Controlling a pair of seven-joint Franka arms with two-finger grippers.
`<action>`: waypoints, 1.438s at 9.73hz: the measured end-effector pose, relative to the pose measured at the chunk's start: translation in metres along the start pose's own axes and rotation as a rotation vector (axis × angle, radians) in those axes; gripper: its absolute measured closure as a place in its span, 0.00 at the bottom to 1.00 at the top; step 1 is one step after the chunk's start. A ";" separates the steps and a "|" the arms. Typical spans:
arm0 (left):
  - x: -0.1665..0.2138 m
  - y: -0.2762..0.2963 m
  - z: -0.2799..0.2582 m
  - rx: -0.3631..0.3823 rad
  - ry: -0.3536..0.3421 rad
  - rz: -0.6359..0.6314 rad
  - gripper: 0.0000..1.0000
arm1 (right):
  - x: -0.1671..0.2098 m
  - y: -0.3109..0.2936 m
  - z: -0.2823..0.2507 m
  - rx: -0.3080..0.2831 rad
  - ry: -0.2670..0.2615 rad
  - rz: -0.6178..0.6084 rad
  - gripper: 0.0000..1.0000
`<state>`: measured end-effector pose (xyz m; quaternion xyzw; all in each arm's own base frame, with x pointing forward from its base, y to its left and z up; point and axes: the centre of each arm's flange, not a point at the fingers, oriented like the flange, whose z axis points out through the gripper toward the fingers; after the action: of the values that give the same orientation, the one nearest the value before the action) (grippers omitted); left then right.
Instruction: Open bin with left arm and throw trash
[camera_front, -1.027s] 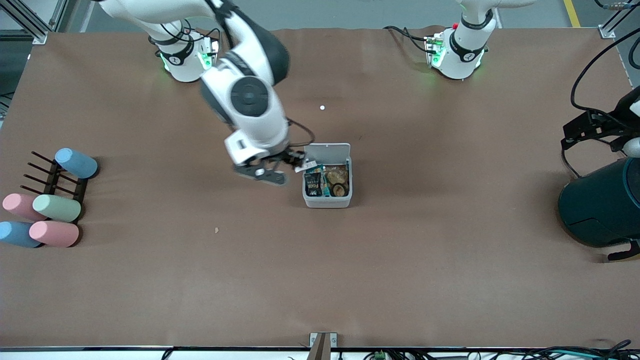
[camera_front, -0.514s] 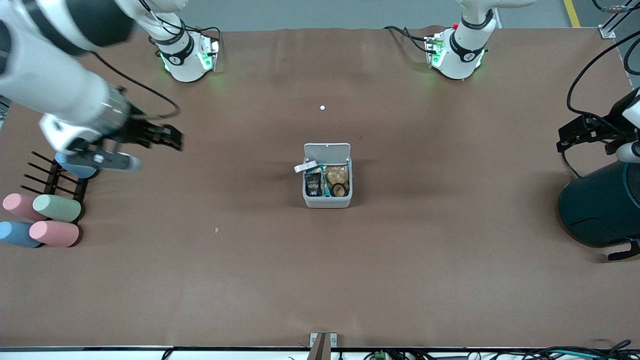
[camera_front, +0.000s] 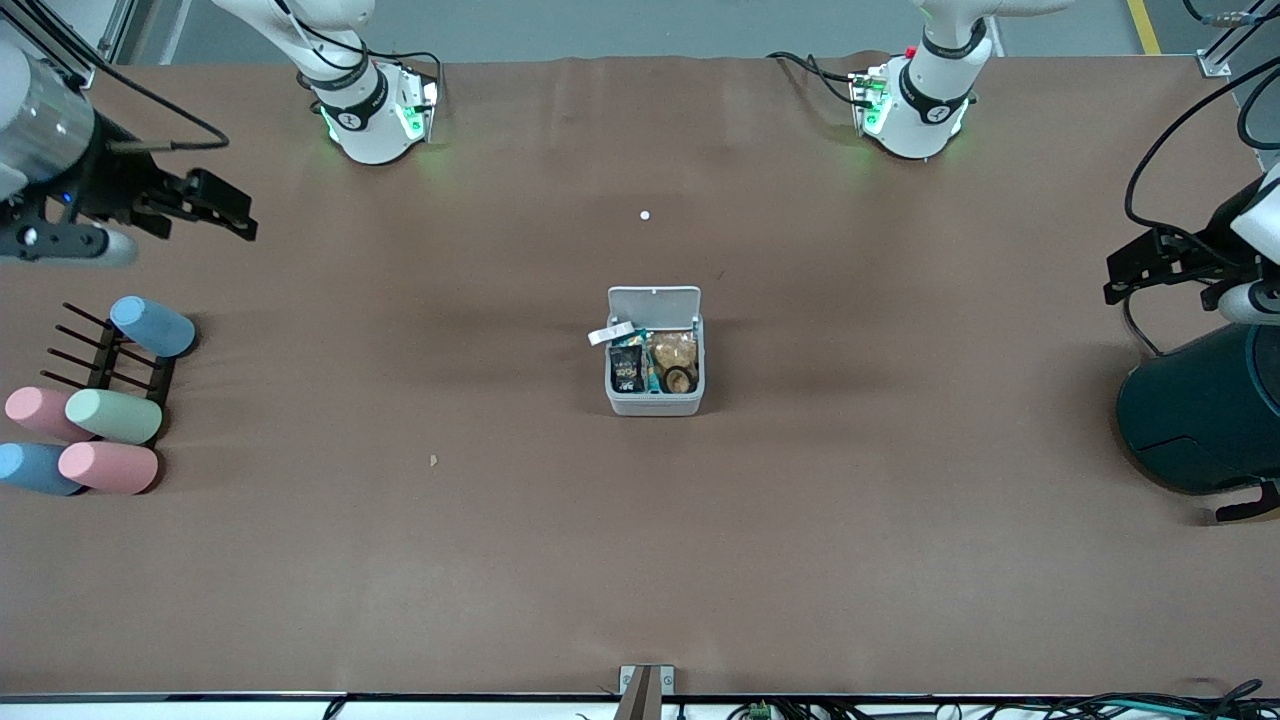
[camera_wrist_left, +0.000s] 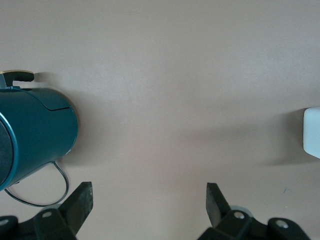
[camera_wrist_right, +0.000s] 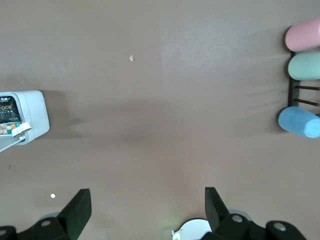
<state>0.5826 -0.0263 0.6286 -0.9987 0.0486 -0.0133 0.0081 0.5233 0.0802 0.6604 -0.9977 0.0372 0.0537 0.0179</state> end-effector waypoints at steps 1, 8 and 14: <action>0.000 -0.001 0.000 0.000 0.001 -0.010 0.00 | -0.003 0.007 -0.005 -0.001 0.008 0.006 0.00; 0.001 -0.007 -0.008 0.001 0.018 -0.023 0.00 | 0.004 0.048 -0.003 0.009 0.003 0.007 0.00; 0.002 -0.007 -0.007 0.001 0.018 -0.022 0.00 | 0.005 0.040 -0.012 0.016 0.044 -0.038 0.00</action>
<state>0.5856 -0.0197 0.6361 -0.9990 0.0375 -0.0224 0.0082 0.5267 0.0392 0.6708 -0.9990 0.0190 0.0310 0.0258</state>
